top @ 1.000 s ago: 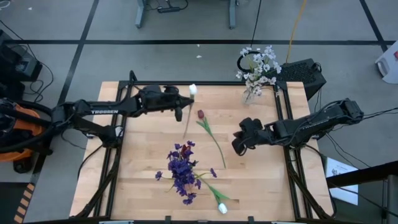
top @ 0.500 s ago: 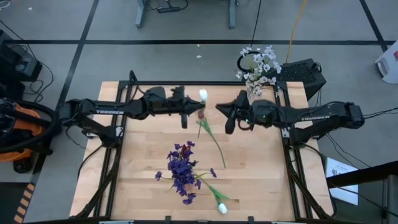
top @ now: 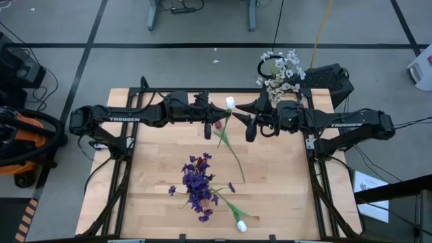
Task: Sort flowers into vase by color
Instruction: Put the white flower into the transparent vase
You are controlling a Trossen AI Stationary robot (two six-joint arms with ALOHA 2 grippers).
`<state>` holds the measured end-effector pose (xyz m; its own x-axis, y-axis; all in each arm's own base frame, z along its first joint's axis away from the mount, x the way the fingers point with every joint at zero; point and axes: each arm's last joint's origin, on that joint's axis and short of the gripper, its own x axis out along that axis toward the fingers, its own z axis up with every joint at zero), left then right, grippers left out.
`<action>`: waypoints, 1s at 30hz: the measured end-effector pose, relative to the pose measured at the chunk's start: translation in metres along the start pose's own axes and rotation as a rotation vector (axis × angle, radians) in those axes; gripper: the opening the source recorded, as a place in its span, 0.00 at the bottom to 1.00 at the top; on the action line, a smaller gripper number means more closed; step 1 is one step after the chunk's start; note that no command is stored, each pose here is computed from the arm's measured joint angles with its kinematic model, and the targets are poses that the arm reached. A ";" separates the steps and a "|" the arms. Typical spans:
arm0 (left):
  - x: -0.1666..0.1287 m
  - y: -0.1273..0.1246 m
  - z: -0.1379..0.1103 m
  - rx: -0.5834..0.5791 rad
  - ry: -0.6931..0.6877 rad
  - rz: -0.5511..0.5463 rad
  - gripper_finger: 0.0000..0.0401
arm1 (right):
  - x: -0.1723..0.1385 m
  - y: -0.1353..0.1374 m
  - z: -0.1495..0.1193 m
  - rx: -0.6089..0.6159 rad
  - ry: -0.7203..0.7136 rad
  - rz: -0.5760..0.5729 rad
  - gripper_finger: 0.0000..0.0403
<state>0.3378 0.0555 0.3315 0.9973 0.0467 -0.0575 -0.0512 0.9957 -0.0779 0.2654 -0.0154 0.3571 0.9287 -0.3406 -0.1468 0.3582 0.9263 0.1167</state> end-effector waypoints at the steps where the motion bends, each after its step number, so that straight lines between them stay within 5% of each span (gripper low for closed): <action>1: 0.000 0.000 0.000 0.000 -0.002 0.000 0.01 | 0.002 0.001 -0.001 0.000 0.003 0.012 0.36; 14: 0.001 -0.014 -0.004 0.007 0.033 -0.038 0.01 | 0.025 0.008 -0.009 0.012 -0.036 0.024 0.43; 18: 0.001 -0.014 -0.006 0.002 0.053 -0.035 0.01 | 0.027 0.008 -0.010 0.001 -0.029 0.024 0.34; 25: 0.001 -0.013 -0.006 -0.006 0.052 -0.002 0.10 | 0.027 0.009 -0.011 -0.020 -0.027 0.034 0.03; 30: 0.001 -0.014 -0.006 -0.026 0.053 -0.004 0.20 | 0.027 0.008 -0.011 -0.034 -0.022 0.022 0.03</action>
<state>0.3393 0.0415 0.3268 0.9932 0.0380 -0.1098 -0.0495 0.9934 -0.1036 0.2921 -0.0153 0.3429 0.9381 -0.3235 -0.1234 0.3348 0.9384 0.0858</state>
